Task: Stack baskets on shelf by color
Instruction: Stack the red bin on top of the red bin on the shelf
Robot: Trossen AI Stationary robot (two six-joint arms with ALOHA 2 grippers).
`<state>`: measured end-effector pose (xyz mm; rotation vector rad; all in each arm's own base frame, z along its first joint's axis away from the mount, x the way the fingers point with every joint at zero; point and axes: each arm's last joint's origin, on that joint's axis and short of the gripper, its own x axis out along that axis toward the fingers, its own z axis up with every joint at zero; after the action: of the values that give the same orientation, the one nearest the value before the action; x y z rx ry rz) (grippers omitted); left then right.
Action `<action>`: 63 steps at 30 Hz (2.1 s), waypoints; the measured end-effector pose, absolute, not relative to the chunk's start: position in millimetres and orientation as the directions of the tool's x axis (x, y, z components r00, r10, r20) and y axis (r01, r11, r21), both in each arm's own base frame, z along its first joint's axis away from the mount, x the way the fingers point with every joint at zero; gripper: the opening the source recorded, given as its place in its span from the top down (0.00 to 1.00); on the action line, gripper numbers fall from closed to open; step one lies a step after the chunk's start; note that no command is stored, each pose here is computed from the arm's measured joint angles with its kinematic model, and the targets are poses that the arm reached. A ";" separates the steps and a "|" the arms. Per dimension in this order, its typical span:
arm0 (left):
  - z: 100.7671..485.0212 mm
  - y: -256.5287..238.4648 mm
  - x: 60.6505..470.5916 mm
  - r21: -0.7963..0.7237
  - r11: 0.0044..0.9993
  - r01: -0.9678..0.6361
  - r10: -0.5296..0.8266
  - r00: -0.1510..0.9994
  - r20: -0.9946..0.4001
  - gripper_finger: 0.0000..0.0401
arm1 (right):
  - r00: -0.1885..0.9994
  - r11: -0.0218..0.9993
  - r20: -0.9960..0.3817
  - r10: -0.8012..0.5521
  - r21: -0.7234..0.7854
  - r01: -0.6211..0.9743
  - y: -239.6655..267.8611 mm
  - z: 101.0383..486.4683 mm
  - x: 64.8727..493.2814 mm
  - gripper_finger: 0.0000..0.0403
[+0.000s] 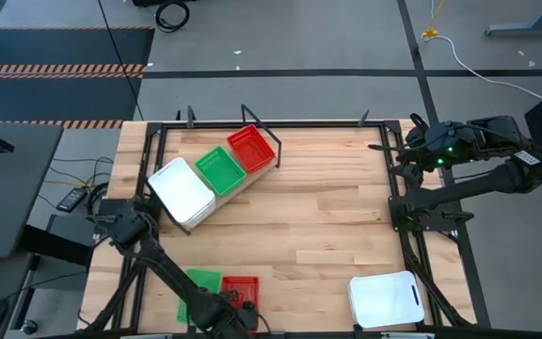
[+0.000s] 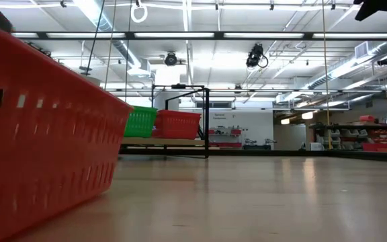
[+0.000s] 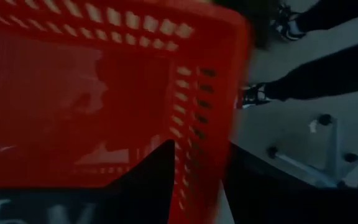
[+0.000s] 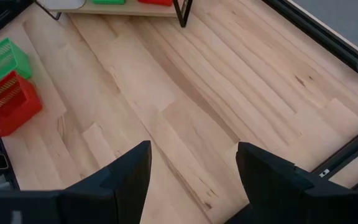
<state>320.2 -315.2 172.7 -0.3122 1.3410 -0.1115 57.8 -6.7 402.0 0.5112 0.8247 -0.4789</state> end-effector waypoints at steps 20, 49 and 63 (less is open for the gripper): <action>244.6 -188.5 409.9 -0.073 0.985 -0.157 -0.020 0.318 -0.948 0.98 | 0.587 0.778 -0.785 -0.200 0.237 0.582 -6.7 401.9 57.7 0.40; 335.5 90.9 400.8 0.093 0.890 -0.446 0.180 0.157 -0.971 0.98 | 0.583 0.747 -0.780 -0.228 0.244 0.618 -7.5 402.0 57.5 0.40; 325.0 135.5 398.3 0.102 0.859 -0.501 0.200 0.145 -0.969 0.98 | 0.583 0.742 -0.779 -0.230 0.248 0.623 -7.5 402.0 57.5 0.40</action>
<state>398.3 135.5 325.0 -0.2698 1.3355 0.5137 57.5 -7.5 402.0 0.5425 0.8041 -0.5270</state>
